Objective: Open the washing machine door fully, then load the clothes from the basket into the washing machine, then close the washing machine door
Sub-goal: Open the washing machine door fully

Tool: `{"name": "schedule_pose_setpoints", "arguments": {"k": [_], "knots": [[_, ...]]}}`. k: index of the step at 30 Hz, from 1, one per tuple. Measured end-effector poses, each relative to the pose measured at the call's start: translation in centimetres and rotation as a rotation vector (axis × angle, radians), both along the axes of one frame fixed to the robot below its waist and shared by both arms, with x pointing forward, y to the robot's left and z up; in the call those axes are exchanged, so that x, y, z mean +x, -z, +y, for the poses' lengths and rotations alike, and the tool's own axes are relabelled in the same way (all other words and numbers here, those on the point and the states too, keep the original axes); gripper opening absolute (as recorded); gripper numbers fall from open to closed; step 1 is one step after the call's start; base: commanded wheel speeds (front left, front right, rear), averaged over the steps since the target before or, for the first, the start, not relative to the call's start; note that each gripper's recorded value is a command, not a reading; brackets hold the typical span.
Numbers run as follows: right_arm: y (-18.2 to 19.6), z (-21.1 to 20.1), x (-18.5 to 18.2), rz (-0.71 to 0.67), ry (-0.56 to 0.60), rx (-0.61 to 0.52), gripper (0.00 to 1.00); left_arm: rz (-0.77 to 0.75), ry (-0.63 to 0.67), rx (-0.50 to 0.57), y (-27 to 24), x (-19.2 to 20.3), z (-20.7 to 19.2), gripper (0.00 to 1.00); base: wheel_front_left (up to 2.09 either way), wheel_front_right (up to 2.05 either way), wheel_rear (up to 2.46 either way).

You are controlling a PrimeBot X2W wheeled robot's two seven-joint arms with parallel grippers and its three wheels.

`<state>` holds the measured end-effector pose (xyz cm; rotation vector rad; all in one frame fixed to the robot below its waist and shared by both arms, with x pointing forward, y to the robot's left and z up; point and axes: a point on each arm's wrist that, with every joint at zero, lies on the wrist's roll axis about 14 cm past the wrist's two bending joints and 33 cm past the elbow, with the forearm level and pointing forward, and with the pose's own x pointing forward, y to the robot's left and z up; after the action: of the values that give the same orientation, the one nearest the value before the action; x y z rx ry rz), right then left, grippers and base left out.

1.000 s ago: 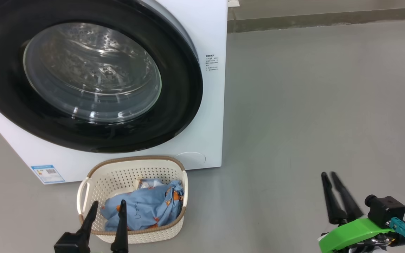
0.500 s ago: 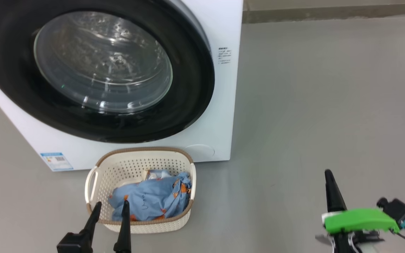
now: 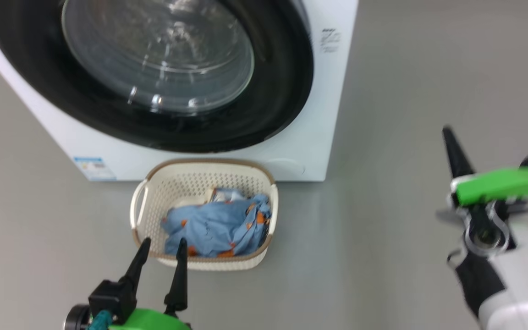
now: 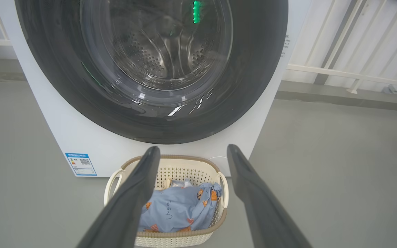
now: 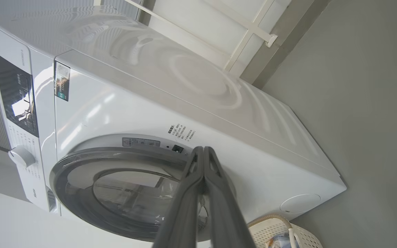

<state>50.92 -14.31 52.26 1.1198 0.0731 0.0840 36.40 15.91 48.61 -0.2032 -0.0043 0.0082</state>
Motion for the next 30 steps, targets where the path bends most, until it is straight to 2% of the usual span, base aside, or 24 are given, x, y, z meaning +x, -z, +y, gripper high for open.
{"name": "schedule_pose_setpoints", "arguments": {"k": [13,22,30], "knots": [[-5.2,5.7,9.2,-0.103,-0.209,-0.061,0.0,0.035,-0.059,-0.026,1.0,2.1,1.5,1.0,0.0,0.0,0.0],[-4.8,10.5,13.6,-0.068,-0.324,-0.037,0.0,0.048,-0.088,-0.026,1.4,3.4,2.4,1.0,0.0,0.0,0.0],[-4.1,13.9,15.4,-0.024,-0.419,-0.007,0.0,0.067,-0.112,-0.018,2.0,3.8,3.1,1.0,0.0,0.0,0.0]]}}
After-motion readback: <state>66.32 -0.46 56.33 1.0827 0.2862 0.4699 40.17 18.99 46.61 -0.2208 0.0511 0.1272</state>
